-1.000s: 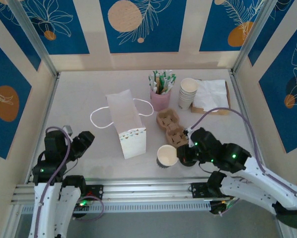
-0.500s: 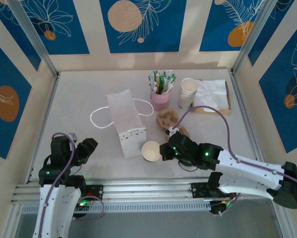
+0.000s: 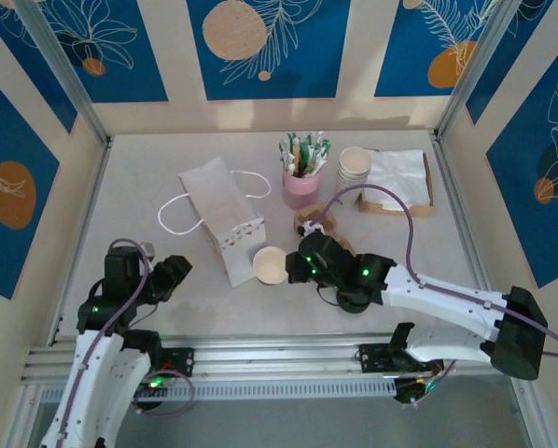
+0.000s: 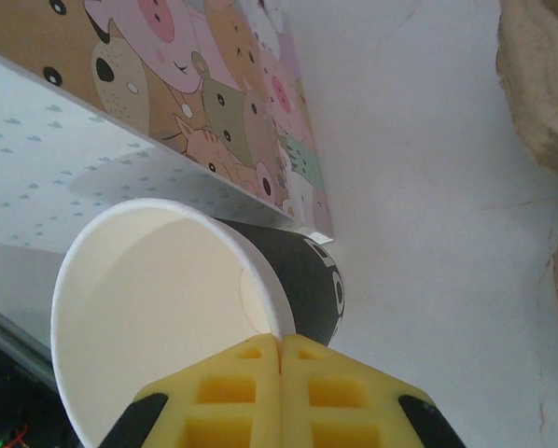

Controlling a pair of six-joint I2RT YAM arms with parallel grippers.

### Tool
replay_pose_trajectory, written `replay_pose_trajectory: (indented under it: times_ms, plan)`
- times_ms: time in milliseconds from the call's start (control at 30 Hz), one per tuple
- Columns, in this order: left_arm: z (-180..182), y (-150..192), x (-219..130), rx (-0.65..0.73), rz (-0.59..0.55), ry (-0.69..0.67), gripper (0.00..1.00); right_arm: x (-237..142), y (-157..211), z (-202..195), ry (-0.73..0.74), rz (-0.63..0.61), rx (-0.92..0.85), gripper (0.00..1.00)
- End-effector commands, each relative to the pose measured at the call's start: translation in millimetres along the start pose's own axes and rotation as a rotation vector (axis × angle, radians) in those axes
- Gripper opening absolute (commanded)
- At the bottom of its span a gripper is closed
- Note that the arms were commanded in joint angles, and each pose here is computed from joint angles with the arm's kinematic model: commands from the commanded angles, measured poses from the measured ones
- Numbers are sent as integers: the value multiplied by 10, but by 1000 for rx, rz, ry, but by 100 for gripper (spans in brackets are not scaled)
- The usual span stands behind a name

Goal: Pack the takeout coffee

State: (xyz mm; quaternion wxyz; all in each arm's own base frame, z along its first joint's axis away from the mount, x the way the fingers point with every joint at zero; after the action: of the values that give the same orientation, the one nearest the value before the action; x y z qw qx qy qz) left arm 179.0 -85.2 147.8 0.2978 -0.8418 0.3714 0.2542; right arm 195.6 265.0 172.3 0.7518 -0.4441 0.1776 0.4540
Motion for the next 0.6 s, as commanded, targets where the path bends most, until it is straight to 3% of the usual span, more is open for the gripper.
replay_pose_trajectory:
  times_ms: [0,200,433,567]
  plan:
    - [-50,8,87,43,7,24,56,-16,-212,155,-43,-36,55,0]
    - [-73,107,225,71,40,25,56,27,-308,139,15,-17,77,0]
    - [-30,161,282,90,45,-1,56,-108,-89,-268,250,102,108,0]
    - [30,145,293,71,30,-29,57,-191,60,-423,294,148,143,0]
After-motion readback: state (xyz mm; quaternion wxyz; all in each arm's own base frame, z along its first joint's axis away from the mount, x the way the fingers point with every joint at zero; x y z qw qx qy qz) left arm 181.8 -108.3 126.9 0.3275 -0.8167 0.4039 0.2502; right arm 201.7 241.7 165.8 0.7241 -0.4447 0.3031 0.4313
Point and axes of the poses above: each hand's point on the last joint's axis, 136 mm out from that joint toward the fingers, its own x axis out along the fingers, its own z axis along the line the jaws close on, y = z × x, the point moved 1 cm from there along -x, back along the fingers, and after that the axes turned 9 degrees about x, right-handed, at the moved point
